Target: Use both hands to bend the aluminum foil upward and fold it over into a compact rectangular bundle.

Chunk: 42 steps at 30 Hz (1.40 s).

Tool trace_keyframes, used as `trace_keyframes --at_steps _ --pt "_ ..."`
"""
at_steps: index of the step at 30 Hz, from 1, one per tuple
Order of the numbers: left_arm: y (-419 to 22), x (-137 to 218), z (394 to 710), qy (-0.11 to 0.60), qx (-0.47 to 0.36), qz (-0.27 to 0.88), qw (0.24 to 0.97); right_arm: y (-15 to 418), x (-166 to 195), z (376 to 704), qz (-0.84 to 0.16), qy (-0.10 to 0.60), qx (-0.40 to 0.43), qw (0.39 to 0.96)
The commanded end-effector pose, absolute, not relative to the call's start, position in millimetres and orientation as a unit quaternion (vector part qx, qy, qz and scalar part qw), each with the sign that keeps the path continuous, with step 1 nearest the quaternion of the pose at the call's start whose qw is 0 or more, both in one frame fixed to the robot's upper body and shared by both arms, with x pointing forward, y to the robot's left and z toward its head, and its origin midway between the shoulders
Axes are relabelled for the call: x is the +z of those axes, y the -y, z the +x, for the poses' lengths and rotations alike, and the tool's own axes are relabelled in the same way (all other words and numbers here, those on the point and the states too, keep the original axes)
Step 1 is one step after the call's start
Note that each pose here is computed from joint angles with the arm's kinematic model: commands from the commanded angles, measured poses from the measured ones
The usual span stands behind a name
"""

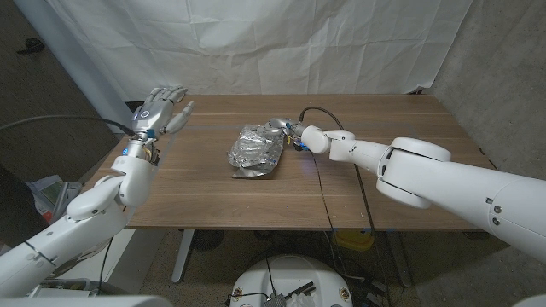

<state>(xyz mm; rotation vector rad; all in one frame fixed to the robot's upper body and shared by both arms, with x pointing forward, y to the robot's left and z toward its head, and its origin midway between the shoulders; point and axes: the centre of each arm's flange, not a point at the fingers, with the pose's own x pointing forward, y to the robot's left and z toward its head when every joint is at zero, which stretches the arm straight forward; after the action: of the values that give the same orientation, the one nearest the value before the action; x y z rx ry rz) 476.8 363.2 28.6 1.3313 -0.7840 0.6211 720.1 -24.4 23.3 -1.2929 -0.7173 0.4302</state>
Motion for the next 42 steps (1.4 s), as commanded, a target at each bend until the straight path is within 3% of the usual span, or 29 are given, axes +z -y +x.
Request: trace_keyframes --at_steps 1,15,42 --pt "-362 29 481 0.351 0.27 0.59 0.675 28 37 701 -0.532 0.397 0.212 0.717" --pt "-362 27 480 0.356 0.264 0.589 0.676 41 51 680 -0.48 0.449 0.217 0.721" --pt "-380 21 485 0.378 0.232 0.573 0.69 63 76 651 -0.385 0.476 0.175 0.771"
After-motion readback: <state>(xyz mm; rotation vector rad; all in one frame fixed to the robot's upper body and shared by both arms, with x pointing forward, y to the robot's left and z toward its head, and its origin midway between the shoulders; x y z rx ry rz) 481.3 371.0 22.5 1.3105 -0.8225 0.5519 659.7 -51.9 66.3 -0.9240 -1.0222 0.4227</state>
